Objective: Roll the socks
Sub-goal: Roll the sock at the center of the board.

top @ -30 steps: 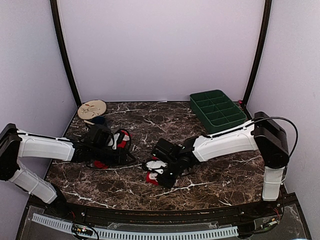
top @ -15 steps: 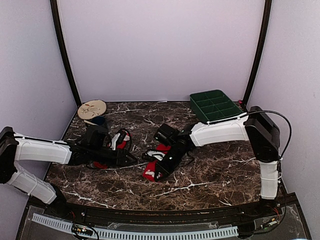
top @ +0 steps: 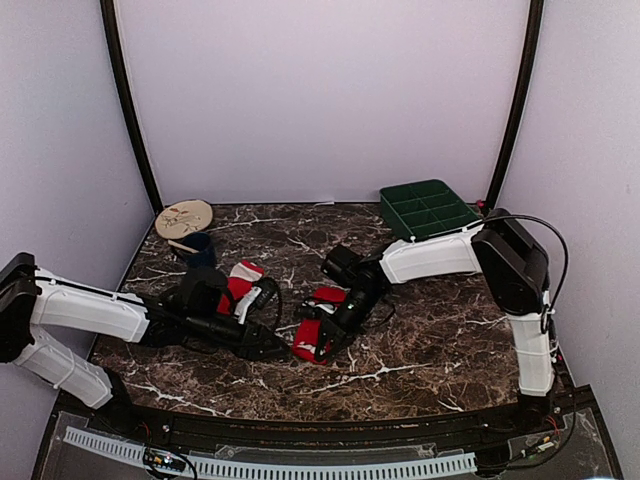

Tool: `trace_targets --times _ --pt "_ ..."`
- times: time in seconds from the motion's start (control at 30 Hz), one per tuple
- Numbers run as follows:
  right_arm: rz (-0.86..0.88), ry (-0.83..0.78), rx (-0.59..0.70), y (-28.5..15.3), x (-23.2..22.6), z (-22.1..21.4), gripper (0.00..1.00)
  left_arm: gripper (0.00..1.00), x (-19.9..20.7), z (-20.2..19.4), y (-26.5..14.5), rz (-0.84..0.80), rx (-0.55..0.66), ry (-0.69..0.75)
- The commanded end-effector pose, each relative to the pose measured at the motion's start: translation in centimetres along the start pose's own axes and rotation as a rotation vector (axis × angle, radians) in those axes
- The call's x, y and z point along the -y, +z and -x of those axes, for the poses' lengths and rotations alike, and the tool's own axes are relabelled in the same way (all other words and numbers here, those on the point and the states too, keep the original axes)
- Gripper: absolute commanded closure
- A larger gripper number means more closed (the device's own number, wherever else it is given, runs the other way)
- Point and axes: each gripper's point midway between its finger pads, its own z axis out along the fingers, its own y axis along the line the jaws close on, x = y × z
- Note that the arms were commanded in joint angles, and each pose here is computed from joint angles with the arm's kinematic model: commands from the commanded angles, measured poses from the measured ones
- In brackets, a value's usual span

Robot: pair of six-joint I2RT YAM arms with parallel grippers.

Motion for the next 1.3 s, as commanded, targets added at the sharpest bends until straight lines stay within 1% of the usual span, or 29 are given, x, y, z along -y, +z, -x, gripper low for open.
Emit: trace_targets --times 0.0,0.37,0.73,1.0,1.13,1.27 --pt "0.055 0.029 -0.027 -0.2 -0.3 0.2 1.0 0.52 0.9 -0.8 1.8 -0.023 -0.056 0.087" --pt "0.058 0.038 -0.044 -0.4 -0.1 0.6 1.0 0.51 -1.1 0.3 2.9 0.09 -0.039 0.158" --pt "0.072 0.038 -0.046 -0.5 -0.1 0.7 1.0 0.49 -1.8 0.7 4.0 0.111 -0.064 0.267" --pt "0.08 0.042 -0.043 -0.7 -0.1 0.8 1.0 0.48 -2.0 0.6 5.0 0.096 -0.082 0.281" --pt "0.084 0.044 -0.042 -0.8 -0.1 0.8 1.0 0.5 -1.9 0.7 5.3 0.084 -0.078 0.291" --pt "0.089 0.045 -0.039 -0.9 -0.2 0.9 1.0 0.57 -2.0 0.3 5.6 0.072 -0.098 0.298"
